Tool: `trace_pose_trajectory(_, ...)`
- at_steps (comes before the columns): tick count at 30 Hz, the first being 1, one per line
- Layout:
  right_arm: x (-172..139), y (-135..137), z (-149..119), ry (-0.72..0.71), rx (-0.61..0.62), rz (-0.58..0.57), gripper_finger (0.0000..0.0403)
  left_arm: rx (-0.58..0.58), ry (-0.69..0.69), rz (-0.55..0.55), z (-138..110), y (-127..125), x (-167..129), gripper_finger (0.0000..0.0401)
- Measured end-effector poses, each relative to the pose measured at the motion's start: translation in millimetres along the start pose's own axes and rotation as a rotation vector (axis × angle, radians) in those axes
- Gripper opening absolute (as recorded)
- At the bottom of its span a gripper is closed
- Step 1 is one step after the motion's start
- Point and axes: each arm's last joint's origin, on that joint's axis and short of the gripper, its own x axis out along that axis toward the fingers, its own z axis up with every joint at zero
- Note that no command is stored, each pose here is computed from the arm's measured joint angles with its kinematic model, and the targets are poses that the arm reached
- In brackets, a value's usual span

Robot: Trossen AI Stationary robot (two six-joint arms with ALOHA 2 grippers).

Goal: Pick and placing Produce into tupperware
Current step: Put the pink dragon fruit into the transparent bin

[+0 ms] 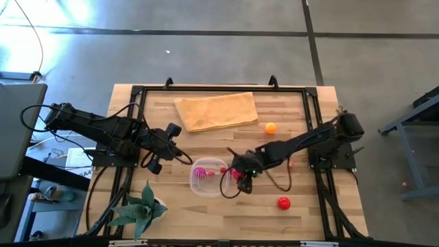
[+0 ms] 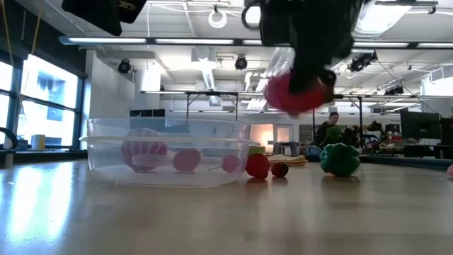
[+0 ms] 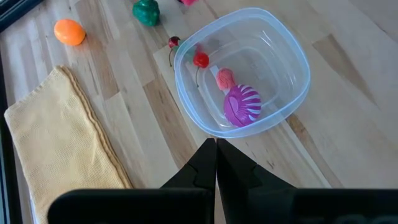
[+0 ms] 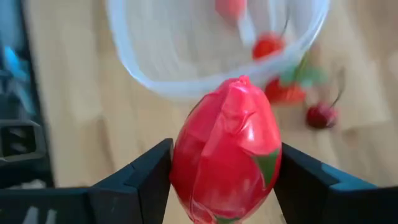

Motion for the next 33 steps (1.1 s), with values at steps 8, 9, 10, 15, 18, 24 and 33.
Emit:
trace_pose_trajectory(8, -39, 7, 36, -0.329, -0.077, 0.17, 0.022, 0.0, 0.0, 0.0, 0, 0, 0, 0.0003)
trace_pose_trajectory(9, -38, 6, 41, -0.328, -0.092, 0.166, 0.022, 0.0, 0.0, 0.0, 0, 0, 0, 0.0003)
trace_pose_trajectory(10, -36, 5, 47, -0.328, -0.11, 0.158, 0.022, 0.0, 0.0, 0.0, 0, 0, 0, 0.0003)
trace_pose_trajectory(15, -17, 14, 72, -0.25, -0.23, 0.152, 0.0219, 0.0, -0.001, 0.0, 0, 0, 0, 0.0003)
trace_pose_trajectory(18, -4, 25, 83, -0.192, -0.302, 0.15, 0.0219, 0.0, 0.0, 0.0, 0, 0, 0, 0.0003)
trace_pose_trajectory(24, 30, 40, 91, -0.052, -0.416, 0.133, 0.0219, 0.0, -0.001, 0.0, 0, 0, 0, 0.0003)
trace_pose_trajectory(33, 82, 33, 79, 0.096, -0.456, 0.09, 0.0219, 0.0, -0.001, 0.0, 0, 0, 0, 0.0003)
